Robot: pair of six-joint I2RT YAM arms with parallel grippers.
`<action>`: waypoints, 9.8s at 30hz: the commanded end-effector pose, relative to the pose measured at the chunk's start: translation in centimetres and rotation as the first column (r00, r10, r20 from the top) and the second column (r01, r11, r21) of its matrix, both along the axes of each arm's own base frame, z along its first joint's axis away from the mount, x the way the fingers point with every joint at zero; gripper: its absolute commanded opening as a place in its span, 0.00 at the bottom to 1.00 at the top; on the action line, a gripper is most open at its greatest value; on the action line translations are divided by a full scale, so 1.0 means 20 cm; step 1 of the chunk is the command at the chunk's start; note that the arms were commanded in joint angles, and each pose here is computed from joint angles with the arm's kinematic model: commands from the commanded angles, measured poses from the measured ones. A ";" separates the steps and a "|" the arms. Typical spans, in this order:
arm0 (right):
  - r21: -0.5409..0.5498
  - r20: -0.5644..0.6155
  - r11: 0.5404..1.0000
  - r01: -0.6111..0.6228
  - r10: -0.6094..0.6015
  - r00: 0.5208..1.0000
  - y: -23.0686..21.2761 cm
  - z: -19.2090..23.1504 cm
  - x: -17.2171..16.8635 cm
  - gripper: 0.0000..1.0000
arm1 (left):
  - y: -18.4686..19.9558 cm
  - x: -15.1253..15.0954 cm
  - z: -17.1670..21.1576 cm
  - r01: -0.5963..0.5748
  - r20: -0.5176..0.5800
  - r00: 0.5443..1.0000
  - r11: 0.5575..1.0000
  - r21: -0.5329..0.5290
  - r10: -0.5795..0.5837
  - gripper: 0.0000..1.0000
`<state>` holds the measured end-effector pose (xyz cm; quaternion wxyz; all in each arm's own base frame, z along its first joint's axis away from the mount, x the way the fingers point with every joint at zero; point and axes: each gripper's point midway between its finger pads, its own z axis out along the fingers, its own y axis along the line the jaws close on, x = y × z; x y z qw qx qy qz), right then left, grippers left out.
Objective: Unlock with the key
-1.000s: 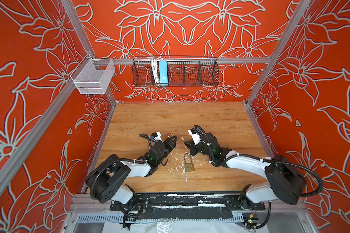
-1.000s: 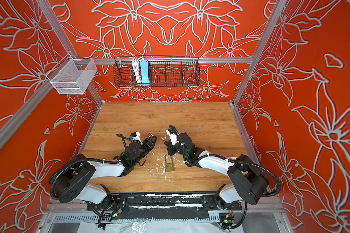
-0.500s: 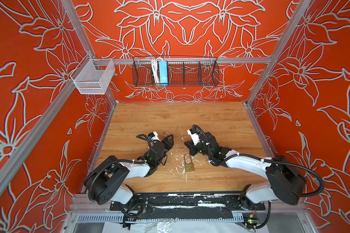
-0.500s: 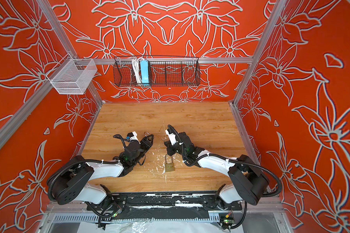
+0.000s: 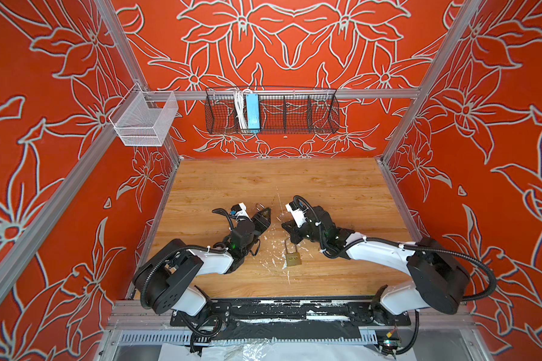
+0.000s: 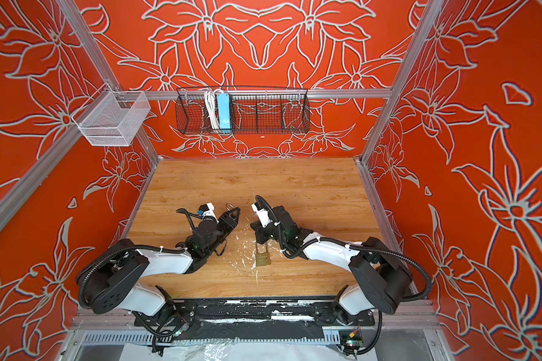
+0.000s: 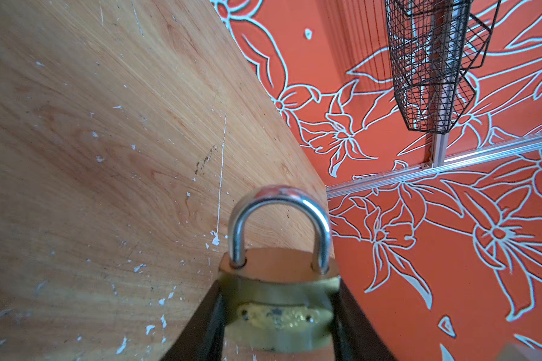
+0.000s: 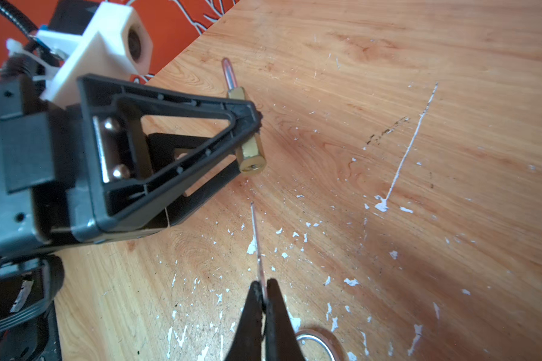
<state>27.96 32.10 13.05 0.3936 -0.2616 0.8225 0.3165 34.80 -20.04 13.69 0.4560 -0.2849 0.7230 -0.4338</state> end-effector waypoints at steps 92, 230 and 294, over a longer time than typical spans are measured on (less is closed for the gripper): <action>-0.007 0.063 0.993 0.121 -0.120 0.991 -0.06 0.07 0.08 0.00 | -0.14 0.01 0.01 0.054 0.134 0.990 0.988 -0.147 -0.035 0.00; 0.044 0.113 0.985 0.165 -0.169 0.979 -0.15 0.18 0.10 0.00 | -0.56 -0.14 0.05 0.332 0.148 0.940 0.923 -0.194 -0.307 0.00; 0.168 0.283 0.986 0.010 -0.058 0.957 -0.18 0.39 -0.04 0.00 | -0.79 -0.25 0.01 0.486 0.197 0.862 0.873 -0.052 -0.468 0.00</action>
